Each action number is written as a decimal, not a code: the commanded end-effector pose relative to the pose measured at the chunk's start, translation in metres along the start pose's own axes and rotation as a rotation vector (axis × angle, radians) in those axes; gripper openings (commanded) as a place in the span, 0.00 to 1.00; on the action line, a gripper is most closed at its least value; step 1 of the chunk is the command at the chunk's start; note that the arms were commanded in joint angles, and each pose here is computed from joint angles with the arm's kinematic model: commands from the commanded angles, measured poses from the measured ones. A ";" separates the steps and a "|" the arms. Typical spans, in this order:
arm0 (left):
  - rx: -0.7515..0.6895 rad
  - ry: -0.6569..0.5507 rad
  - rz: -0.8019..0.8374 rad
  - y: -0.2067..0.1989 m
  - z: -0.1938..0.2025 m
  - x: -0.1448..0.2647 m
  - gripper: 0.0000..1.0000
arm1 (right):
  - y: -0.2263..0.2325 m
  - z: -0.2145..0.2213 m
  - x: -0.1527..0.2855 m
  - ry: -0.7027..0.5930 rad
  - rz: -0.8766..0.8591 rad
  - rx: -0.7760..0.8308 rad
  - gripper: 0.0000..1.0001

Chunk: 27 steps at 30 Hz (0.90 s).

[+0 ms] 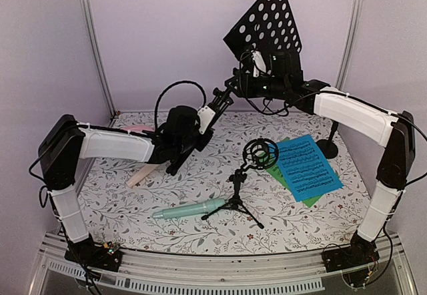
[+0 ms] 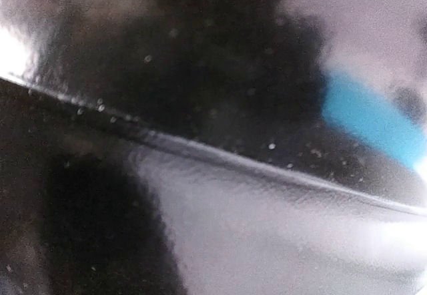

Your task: Pack up the instrument practice props

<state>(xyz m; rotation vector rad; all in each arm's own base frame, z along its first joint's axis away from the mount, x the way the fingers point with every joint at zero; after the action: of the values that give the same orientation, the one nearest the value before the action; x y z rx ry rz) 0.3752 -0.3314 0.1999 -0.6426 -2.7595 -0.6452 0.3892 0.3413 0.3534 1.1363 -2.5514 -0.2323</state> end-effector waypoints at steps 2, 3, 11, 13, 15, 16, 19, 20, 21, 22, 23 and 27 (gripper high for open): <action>-0.021 -0.265 -0.021 0.023 -0.088 0.012 0.00 | 0.037 -0.025 0.015 -0.086 -0.121 0.101 0.48; -0.025 -0.266 -0.026 0.026 -0.090 0.011 0.00 | 0.038 -0.026 0.015 -0.088 -0.123 0.103 0.48; -0.110 -0.262 -0.035 0.038 -0.095 0.011 0.00 | 0.046 -0.039 0.033 -0.108 -0.144 0.111 0.49; -0.133 -0.258 -0.021 0.038 -0.096 0.013 0.00 | 0.049 -0.045 0.042 -0.124 -0.150 0.116 0.49; -0.148 -0.244 -0.003 0.040 -0.094 0.013 0.00 | 0.053 -0.051 0.051 -0.141 -0.157 0.119 0.49; -0.148 -0.234 0.008 0.042 -0.093 0.011 0.00 | 0.055 -0.054 0.056 -0.151 -0.163 0.121 0.49; -0.121 -0.207 0.110 0.046 -0.092 0.008 0.00 | 0.062 -0.064 0.071 -0.177 -0.186 0.124 0.50; -0.104 -0.202 0.153 0.047 -0.093 0.008 0.00 | 0.064 -0.066 0.076 -0.184 -0.195 0.125 0.51; -0.090 -0.197 0.189 0.047 -0.094 0.009 0.00 | 0.067 -0.069 0.082 -0.192 -0.205 0.126 0.51; -0.083 -0.191 0.217 0.047 -0.094 0.008 0.00 | 0.070 -0.073 0.090 -0.206 -0.215 0.127 0.52; -0.077 -0.178 0.242 0.045 -0.092 0.007 0.00 | 0.072 -0.075 0.095 -0.212 -0.221 0.128 0.52; -0.033 -0.128 0.352 0.037 -0.085 0.002 0.00 | 0.080 -0.087 0.120 -0.255 -0.246 0.133 0.54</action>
<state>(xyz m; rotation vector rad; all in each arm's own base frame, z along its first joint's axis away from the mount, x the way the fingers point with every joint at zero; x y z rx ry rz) 0.4034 -0.3300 0.2421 -0.9972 -2.5907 -0.7744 0.3396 0.3177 0.3960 1.2475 -2.5102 -0.2446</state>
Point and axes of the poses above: each gripper's point midway between its finger pads, its own x axis back along the fingers, its own y axis along the line the jaws close on, z = x × y, the point moved 5 cm from there along x, back along the fingers, and after that the axes turned 3 degrees about x, right-handed, at the moved point
